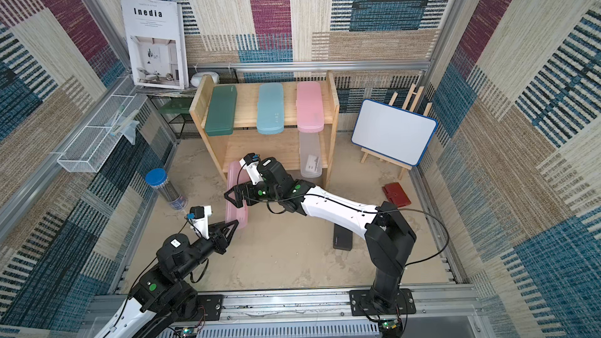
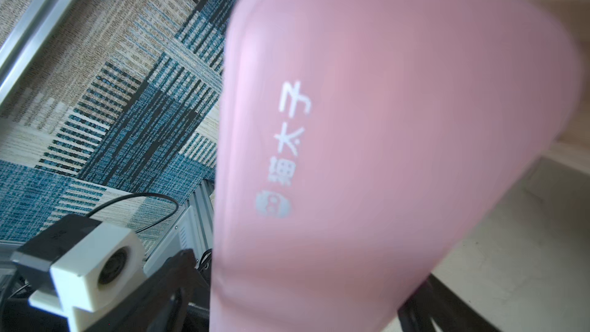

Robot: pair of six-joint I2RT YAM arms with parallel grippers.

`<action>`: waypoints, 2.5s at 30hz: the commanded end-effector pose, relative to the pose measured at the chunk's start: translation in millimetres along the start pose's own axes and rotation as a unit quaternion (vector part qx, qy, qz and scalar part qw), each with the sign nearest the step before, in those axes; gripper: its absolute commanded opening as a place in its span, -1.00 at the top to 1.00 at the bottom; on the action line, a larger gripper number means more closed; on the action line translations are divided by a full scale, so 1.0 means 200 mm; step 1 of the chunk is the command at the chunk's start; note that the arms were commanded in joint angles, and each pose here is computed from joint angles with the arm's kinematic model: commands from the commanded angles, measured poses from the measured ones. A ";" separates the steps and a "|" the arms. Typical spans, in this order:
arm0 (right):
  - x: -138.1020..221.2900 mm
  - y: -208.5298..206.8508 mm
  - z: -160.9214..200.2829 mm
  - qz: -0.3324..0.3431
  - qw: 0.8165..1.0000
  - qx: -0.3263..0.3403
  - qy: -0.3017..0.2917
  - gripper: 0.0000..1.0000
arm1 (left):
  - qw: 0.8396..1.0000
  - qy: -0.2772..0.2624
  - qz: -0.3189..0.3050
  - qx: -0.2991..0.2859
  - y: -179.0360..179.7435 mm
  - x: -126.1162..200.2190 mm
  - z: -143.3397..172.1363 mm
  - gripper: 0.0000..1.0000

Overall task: Remove the pencil cases from the shelf
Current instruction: Pick up the pencil case from the shelf, then place the pencil case at the center of the board.

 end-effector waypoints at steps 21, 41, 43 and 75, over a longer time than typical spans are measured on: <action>0.30 -0.21 0.45 0.176 0.978 -0.044 0.104 -0.29 | 0.989 -0.042 -0.140 -0.036 0.03 0.02 -0.16 -0.89; 0.55 -0.85 0.69 0.391 0.886 -0.187 0.167 -0.37 | 0.990 0.012 -0.133 -0.036 0.01 -0.23 -0.20 -0.99; 0.54 -0.88 0.68 0.394 0.883 -0.182 0.178 -0.39 | 0.990 0.012 -0.136 -0.035 0.02 -0.24 -0.20 -0.99; 1.14 -0.53 0.35 0.457 0.876 -0.095 -0.120 -0.99 | 0.975 0.025 0.186 0.117 -0.34 -0.78 -0.52 -0.99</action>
Point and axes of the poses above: each gripper's point midway between its finger pads, its own x axis back along the fingers, its own y axis along the line the jaws close on, z = x × y, the point moved 10 cm from there along x, back along the fingers, and after that the axes turned 4 degrees about -x, right-handed, at the moved point
